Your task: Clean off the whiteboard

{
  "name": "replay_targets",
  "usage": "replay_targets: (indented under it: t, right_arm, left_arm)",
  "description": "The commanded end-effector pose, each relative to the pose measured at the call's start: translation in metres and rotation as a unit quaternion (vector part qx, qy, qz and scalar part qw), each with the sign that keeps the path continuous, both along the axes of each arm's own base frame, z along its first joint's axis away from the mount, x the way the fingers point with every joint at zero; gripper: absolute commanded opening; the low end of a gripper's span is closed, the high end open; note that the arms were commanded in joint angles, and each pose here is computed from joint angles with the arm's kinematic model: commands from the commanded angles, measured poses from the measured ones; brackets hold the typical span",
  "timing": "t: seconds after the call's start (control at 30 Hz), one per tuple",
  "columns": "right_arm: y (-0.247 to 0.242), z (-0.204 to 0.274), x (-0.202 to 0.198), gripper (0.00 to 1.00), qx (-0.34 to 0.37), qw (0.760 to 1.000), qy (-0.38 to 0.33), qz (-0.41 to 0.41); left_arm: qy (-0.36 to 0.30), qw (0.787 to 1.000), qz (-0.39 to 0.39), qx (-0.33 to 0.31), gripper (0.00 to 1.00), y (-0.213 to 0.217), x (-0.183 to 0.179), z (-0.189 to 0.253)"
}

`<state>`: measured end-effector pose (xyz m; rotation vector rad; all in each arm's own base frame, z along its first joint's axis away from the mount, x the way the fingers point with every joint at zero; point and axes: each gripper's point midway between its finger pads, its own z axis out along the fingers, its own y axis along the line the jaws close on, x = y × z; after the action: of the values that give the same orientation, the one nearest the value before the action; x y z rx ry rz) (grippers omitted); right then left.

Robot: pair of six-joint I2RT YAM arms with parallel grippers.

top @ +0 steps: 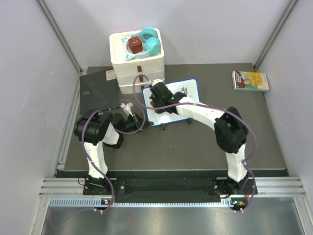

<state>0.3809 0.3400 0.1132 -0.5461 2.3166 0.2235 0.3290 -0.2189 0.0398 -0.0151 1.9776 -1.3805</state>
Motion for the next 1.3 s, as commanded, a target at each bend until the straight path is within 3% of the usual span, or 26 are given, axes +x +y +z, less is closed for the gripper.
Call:
replay_targets:
  t: [0.0,0.17,0.7,0.93,1.27]
  right_arm:
    - [0.055,-0.018,-0.019,0.00,-0.017,0.999,0.007,0.050]
    - [0.055,-0.022,-0.015,0.00,-0.040,0.999,-0.001,0.023]
    - [-0.050,-0.016,0.052,0.00,-0.045,0.994,0.001,-0.101]
    - [-0.114,-0.039,0.067,0.00,-0.080,0.980,0.015,-0.184]
    - [-0.199,-0.058,0.059,0.00,-0.088,0.951,0.021,-0.297]
  left_arm:
    - [0.114,0.990,0.052,0.062,0.00,0.023,-0.017,-0.059]
    - [0.111,0.990,0.051,0.064,0.00,0.023,-0.018,-0.058]
    - [0.106,0.991,0.053,0.067,0.00,0.023,-0.021,-0.057]
    - [0.100,0.991,0.054,0.069,0.00,0.023,-0.021,-0.055]
    - [0.110,0.988,0.068,0.081,0.00,0.026,-0.022,-0.060]
